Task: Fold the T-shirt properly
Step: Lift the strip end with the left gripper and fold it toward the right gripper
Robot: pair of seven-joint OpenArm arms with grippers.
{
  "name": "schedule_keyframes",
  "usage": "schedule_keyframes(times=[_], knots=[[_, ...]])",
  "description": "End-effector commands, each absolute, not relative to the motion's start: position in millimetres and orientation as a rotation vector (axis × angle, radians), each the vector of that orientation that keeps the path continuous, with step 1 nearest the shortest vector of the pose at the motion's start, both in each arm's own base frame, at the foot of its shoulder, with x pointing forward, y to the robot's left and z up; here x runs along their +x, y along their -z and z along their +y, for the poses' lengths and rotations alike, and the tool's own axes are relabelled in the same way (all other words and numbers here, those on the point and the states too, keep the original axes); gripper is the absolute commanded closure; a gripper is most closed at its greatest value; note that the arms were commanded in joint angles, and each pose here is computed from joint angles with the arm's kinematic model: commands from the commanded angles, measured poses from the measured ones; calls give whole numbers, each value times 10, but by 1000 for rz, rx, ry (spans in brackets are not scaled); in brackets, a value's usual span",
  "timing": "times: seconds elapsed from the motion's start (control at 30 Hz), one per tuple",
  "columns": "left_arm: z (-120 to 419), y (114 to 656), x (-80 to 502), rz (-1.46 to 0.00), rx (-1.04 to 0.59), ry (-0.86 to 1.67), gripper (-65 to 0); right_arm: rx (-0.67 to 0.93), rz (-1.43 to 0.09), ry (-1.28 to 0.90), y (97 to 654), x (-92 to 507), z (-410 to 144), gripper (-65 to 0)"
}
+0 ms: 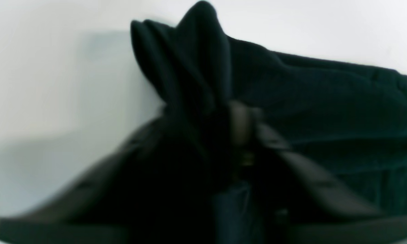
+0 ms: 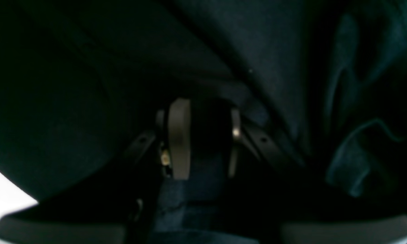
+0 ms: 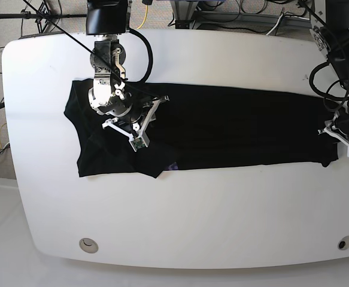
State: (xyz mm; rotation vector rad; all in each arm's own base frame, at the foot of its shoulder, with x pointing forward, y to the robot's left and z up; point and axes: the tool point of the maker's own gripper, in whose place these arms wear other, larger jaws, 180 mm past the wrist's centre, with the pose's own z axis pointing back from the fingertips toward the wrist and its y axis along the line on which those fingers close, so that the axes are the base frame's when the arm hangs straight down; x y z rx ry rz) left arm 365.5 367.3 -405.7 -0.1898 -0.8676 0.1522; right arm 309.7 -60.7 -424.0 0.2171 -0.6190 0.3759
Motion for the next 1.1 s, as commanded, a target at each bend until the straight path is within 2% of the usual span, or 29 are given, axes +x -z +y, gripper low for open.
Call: schedule_keyframes(times=[0.0,0.27,0.6,0.8,1.07], knots=[[3731,3981,3671,-860,-167,-126,-3,197,-586,-384,4265,3057,-631,-157],[3718,3964,3615,-800,-142,-84,0,197,-584,-385,4265,3058,-634,-157],[3657,3480,3744,-868,-44,54,0,197,-593,-380,4239,3079,-636,-155],[3476,3078,3842,-910,39,178,0,197,-596,-379,4244,3085,-633,-154],[3087,3020,3834,-930,14,240,0,200,-603,-378,4230,3100,-621,-153]])
